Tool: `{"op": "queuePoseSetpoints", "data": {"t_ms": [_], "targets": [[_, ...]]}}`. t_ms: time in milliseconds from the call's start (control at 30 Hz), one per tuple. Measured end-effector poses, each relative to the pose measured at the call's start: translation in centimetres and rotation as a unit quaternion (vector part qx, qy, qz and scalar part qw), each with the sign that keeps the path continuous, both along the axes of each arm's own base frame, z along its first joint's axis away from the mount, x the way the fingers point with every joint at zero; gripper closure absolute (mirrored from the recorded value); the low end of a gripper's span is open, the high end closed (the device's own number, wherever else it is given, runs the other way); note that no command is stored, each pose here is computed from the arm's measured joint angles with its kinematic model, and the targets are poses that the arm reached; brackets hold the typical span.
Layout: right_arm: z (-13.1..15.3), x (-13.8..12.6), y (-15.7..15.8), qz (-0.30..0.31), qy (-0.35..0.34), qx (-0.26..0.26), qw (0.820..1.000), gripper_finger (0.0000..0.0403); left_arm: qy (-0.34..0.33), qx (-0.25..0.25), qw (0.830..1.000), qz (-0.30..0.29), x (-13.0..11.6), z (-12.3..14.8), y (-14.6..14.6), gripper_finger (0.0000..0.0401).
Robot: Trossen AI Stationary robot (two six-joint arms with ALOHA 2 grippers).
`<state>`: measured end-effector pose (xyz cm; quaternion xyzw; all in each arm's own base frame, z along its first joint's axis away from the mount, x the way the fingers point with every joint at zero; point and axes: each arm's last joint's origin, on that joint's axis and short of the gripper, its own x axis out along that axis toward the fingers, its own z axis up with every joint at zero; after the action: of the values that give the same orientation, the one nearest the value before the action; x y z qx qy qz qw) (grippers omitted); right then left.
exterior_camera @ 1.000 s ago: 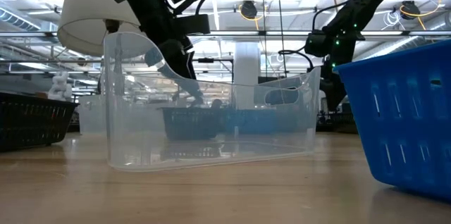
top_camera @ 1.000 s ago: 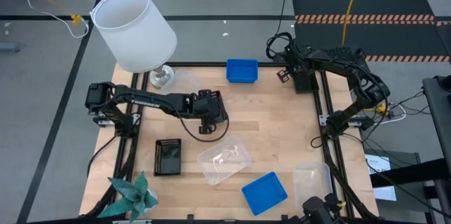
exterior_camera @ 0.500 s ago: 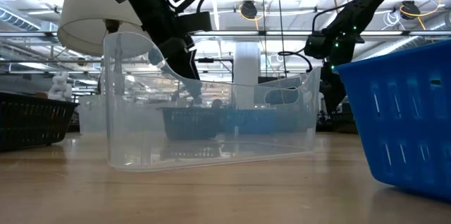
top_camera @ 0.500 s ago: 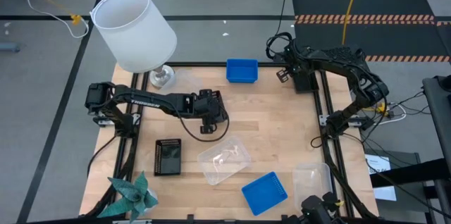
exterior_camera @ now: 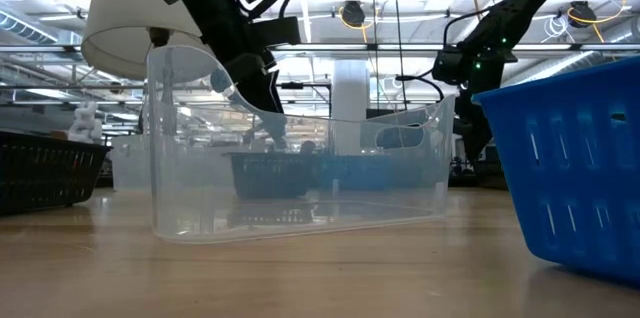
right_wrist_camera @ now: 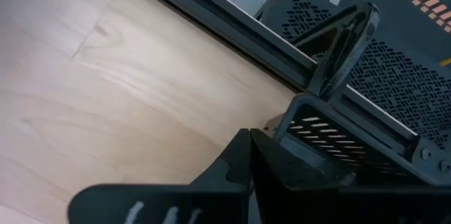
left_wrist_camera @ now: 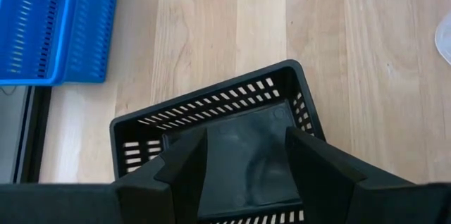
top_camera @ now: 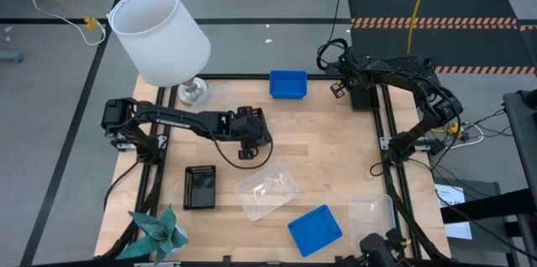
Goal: Stack baskets by color
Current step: Adjust the top black bin, then stack the middle black bin on top of the top black bin
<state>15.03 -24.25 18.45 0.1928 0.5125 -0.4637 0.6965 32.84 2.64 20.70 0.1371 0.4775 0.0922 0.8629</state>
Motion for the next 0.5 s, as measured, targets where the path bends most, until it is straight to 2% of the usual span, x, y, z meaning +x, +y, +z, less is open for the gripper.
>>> {"op": "queuePoseSetpoints", "data": {"t_ms": [167, 267, 400, 500], "targets": [[1.5, 0.5, 1.0, 0.026, -0.051, 0.000, 0.998, 0.0403, 0.013, 0.013, 1.000, -0.021, 0.0, 0.1, -0.1, 0.0206], [3.5, 1.3, 2.7, 0.051, -0.083, -0.021, 0.995, 0.0403, 0.027, 0.014, 0.999, -0.016, 0.2, 1.4, -0.2, 0.0206], [6.3, 2.6, 6.6, 0.107, -0.115, -0.040, 0.987, 0.0403, 0.020, -0.008, 0.999, 0.025, 0.6, 3.8, -0.6, 0.0206], [7.9, 3.5, 10.3, 0.166, -0.149, -0.053, 0.973, 0.0403, 0.021, -0.013, 0.999, 0.024, 0.6, 4.4, -1.3, 0.0206]]}}
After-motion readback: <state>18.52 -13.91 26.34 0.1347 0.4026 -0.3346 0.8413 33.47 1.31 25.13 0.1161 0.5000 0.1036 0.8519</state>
